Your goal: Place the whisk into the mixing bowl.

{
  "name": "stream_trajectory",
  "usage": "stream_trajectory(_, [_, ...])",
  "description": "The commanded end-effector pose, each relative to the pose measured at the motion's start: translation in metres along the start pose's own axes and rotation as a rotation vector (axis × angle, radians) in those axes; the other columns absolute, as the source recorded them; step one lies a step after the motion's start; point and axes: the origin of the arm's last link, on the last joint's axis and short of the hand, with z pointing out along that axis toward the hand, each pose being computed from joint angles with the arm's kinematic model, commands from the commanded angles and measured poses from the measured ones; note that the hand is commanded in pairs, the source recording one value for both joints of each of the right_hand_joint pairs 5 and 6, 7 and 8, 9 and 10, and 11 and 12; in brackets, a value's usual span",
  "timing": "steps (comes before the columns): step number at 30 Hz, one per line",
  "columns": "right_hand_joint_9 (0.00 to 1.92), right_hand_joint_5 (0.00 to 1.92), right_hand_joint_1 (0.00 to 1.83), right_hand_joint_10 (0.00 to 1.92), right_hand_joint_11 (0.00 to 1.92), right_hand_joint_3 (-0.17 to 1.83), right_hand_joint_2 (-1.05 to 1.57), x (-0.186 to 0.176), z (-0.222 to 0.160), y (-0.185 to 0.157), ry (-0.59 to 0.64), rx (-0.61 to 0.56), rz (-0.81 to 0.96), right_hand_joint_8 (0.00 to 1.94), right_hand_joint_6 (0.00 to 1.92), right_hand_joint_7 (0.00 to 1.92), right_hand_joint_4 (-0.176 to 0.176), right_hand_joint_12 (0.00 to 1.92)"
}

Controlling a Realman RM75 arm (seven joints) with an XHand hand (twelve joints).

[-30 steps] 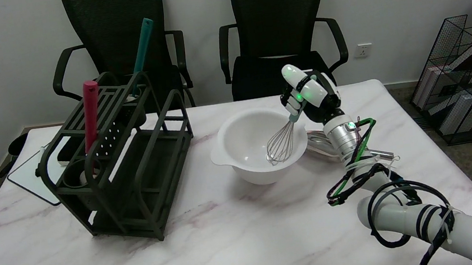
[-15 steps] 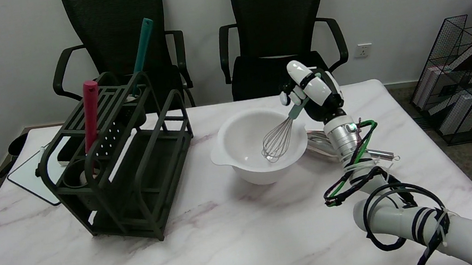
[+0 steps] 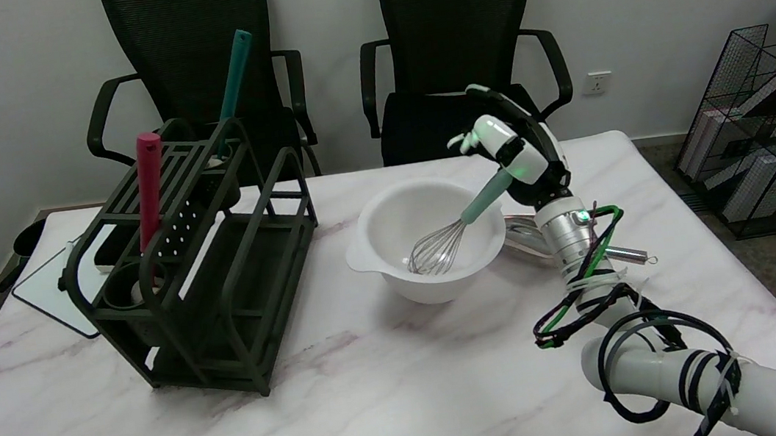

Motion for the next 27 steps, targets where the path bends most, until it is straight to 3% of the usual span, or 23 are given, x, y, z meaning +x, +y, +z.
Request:
stream_trajectory(1, [0.91,0.58,1.11,0.91,0.87,1.21,0.3,0.001,-0.005,-0.002,0.009,0.017,0.008,1.0,0.58,1.0,0.0,0.87])
stream_trajectory(8, [0.75,0.48,1.11,0.75,0.8,1.29,0.23,0.008,0.002,-0.022,0.02,0.11,-0.002,0.81,0.48,0.81,0.0,0.8])
stream_trajectory(12, [0.71,0.44,1.1,0.71,0.36,1.27,0.21,0.021,0.001,-0.036,0.035,0.138,-0.028,0.79,0.44,0.79,0.0,0.36])
stream_trajectory(20, [0.62,0.45,1.09,0.62,0.01,1.21,0.24,0.064,-0.008,-0.067,0.118,0.197,-0.102,0.77,0.45,0.77,0.0,0.01])
stream_trajectory(27, [0.51,0.39,1.09,0.51,0.0,1.18,0.22,0.088,-0.016,-0.096,0.184,0.263,-0.168,0.71,0.39,0.71,0.0,0.0])
